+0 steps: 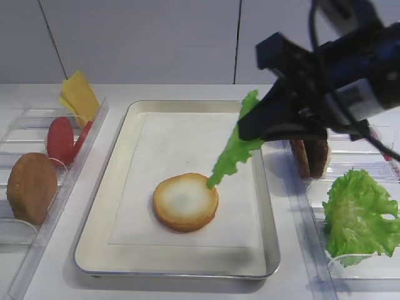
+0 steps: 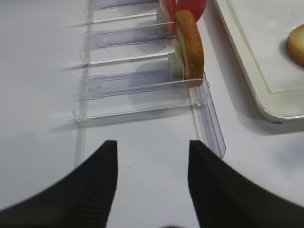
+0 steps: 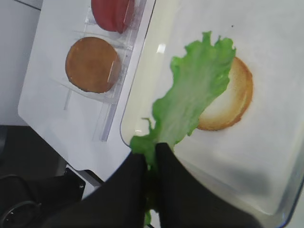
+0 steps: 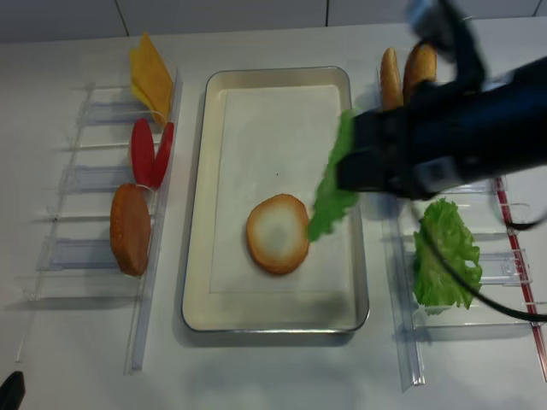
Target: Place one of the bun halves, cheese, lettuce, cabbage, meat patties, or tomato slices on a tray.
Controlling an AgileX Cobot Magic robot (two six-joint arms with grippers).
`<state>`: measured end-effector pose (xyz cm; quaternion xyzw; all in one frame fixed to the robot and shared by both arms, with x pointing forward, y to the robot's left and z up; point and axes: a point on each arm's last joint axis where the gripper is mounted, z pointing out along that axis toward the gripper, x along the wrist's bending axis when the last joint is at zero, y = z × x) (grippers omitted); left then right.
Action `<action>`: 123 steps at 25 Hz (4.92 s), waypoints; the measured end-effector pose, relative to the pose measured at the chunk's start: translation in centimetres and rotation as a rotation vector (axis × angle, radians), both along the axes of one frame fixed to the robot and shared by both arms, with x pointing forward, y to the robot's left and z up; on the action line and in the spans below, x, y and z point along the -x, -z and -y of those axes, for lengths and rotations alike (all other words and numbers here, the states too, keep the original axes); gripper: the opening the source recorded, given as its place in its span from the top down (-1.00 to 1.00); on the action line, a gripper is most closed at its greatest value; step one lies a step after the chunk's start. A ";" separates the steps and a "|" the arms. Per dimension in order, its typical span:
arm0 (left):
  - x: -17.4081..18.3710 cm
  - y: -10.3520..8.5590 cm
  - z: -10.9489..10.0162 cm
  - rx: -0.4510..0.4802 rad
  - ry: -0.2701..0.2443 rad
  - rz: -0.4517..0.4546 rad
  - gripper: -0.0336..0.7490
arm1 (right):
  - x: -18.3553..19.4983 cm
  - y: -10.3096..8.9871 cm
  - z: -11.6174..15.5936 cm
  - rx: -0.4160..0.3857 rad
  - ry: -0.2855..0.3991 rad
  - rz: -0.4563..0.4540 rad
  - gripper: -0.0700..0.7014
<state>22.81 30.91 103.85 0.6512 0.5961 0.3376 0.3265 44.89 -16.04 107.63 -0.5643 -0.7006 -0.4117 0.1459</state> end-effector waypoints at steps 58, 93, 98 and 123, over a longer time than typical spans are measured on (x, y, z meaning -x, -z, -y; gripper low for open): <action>0.0 0.0 0.0 0.000 0.000 0.000 0.09 | -6.8 7.7 -4.8 0.429 -0.213 -0.065 -0.19; 0.0 0.0 0.0 0.000 0.000 0.002 0.09 | 9.1 -6.0 7.1 0.624 -0.023 0.235 -0.18; 0.0 0.0 0.0 0.000 0.000 0.002 0.09 | 13.9 -5.4 10.3 0.624 0.044 0.357 -0.18; 0.0 0.0 0.0 -0.001 -0.001 0.003 0.09 | 21.9 3.8 13.7 0.706 0.573 0.568 -0.13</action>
